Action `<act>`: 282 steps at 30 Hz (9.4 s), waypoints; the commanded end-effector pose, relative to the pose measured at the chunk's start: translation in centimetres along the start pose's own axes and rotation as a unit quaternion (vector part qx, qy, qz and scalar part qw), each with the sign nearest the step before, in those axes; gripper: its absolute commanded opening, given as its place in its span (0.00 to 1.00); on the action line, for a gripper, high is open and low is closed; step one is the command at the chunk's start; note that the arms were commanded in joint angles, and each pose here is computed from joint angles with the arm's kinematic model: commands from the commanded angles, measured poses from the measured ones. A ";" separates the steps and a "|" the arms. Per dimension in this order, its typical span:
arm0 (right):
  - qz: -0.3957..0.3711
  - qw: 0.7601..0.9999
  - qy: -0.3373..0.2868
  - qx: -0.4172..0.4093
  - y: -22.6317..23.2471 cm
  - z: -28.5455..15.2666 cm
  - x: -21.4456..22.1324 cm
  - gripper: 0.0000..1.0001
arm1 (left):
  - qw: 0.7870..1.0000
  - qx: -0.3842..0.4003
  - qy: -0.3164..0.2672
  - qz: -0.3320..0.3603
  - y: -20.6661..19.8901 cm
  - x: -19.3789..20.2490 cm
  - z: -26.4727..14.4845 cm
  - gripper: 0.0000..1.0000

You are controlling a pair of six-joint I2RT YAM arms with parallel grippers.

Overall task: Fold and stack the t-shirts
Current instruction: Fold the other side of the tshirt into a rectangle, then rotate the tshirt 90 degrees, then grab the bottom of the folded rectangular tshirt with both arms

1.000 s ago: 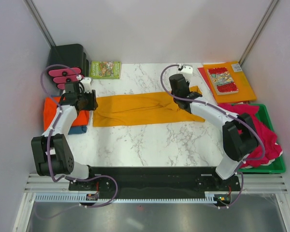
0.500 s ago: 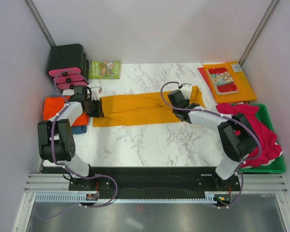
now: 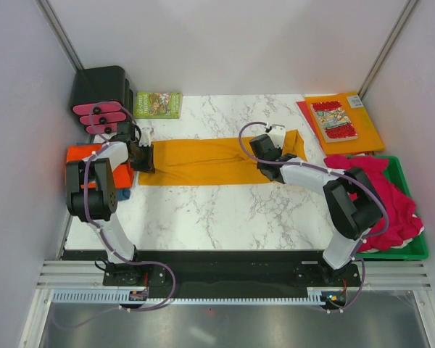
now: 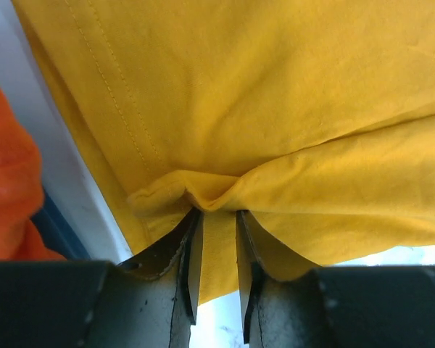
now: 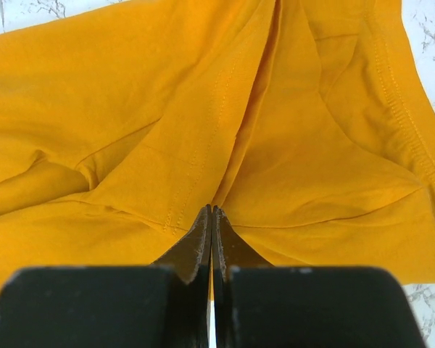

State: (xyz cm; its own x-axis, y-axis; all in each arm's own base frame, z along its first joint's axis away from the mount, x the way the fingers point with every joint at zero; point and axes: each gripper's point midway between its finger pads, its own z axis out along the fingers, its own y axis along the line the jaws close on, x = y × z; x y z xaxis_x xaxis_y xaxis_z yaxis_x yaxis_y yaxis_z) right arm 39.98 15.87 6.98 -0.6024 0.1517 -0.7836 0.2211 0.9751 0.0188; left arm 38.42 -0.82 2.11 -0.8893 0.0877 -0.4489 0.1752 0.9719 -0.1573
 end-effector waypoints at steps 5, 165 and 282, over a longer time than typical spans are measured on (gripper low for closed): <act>0.013 1.000 -0.026 0.000 0.3 -0.9 -2.1 0.02 | 0.999 -0.014 -0.037 0.012 0.1 -2.2 -0.8 0.35; 0.057 0.984 0.153 0.065 -1.2 16.7 -5.4 0.19 | 0.900 0.092 0.288 0.315 -13.0 12.6 -2.0 0.25; -0.126 0.946 -0.300 -0.013 2.8 -26.9 -12.0 0.58 | 0.922 -0.058 -0.383 0.011 0.3 -5.1 -8.1 0.44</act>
State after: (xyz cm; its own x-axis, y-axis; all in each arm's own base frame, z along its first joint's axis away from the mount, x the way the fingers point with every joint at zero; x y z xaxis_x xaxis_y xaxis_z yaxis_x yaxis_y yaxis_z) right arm 26.18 21.87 26.54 -0.2228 -0.1649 -0.9608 0.0145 0.9849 -0.1724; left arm 37.10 -0.31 12.13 -0.3933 0.0160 -0.9193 0.1589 0.9860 -0.0508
